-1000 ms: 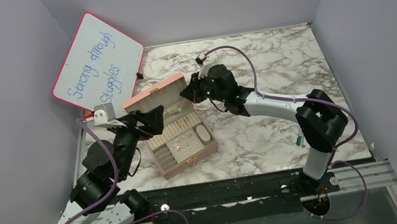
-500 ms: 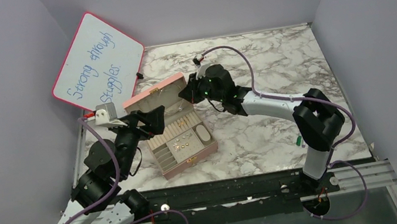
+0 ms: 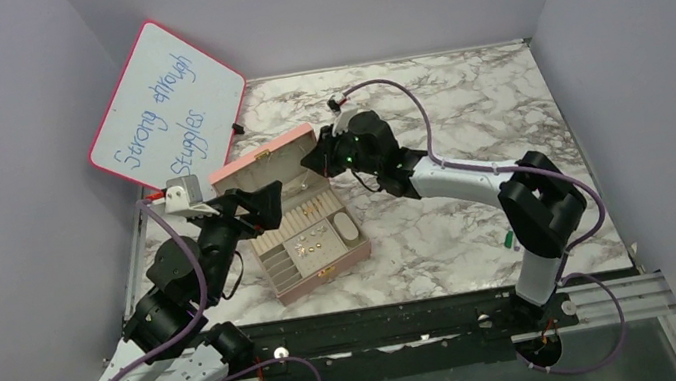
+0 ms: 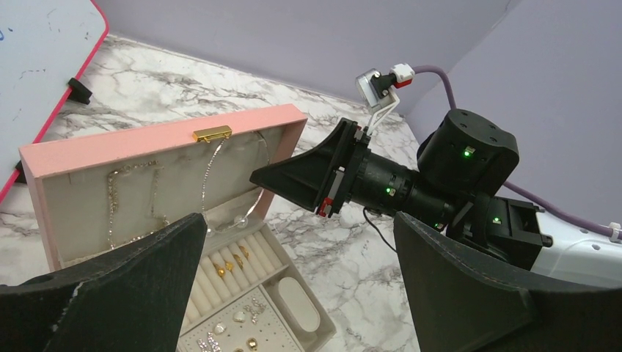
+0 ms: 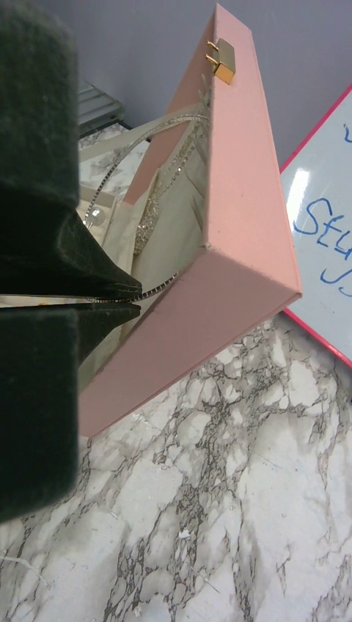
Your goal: Organize the mixed jewelry
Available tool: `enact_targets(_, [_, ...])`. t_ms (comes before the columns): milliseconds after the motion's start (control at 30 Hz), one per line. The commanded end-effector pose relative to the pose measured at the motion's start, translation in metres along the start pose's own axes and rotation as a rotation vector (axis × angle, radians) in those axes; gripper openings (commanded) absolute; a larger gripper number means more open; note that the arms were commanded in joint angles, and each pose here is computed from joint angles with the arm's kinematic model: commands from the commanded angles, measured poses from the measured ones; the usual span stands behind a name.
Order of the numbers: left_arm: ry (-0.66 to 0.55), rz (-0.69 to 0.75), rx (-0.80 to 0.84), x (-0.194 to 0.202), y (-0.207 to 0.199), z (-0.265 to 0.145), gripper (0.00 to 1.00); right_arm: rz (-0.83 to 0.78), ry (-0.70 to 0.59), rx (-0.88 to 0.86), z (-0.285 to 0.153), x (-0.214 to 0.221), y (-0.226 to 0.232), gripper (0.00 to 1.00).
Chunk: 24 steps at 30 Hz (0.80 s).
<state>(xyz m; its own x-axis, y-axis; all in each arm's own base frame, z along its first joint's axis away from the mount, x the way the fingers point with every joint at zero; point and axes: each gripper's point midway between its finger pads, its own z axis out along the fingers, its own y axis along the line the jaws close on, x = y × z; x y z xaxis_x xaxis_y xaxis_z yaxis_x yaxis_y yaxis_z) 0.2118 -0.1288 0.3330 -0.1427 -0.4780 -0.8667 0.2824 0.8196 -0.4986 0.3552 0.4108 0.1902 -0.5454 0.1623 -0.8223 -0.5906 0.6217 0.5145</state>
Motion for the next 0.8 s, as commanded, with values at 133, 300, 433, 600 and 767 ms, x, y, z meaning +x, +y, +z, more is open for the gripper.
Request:
enact_targets(133, [0.004,-0.001,-0.011,0.004,0.003,0.001,0.99,-0.004,-0.024,-0.010,0.001,-0.009,0.014,0.13])
enact_targets(300, [0.006,-0.002,-0.010,0.005,0.003,0.002,0.99,0.004,-0.025,0.037,0.003,-0.007,0.011,0.16])
enact_targets(433, [0.006,-0.002,-0.010,0.005,0.003,0.001,0.99,0.007,-0.026,0.126,0.004,-0.005,-0.006,0.17])
enact_targets(600, [0.014,-0.001,-0.009,0.008,0.004,0.001,0.99,0.032,-0.036,0.217,-0.003,-0.003,-0.023,0.33])
enact_targets(767, [0.032,-0.006,-0.010,0.015,0.004,0.003,0.99,0.109,-0.058,0.237,-0.016,-0.009,-0.019,0.44])
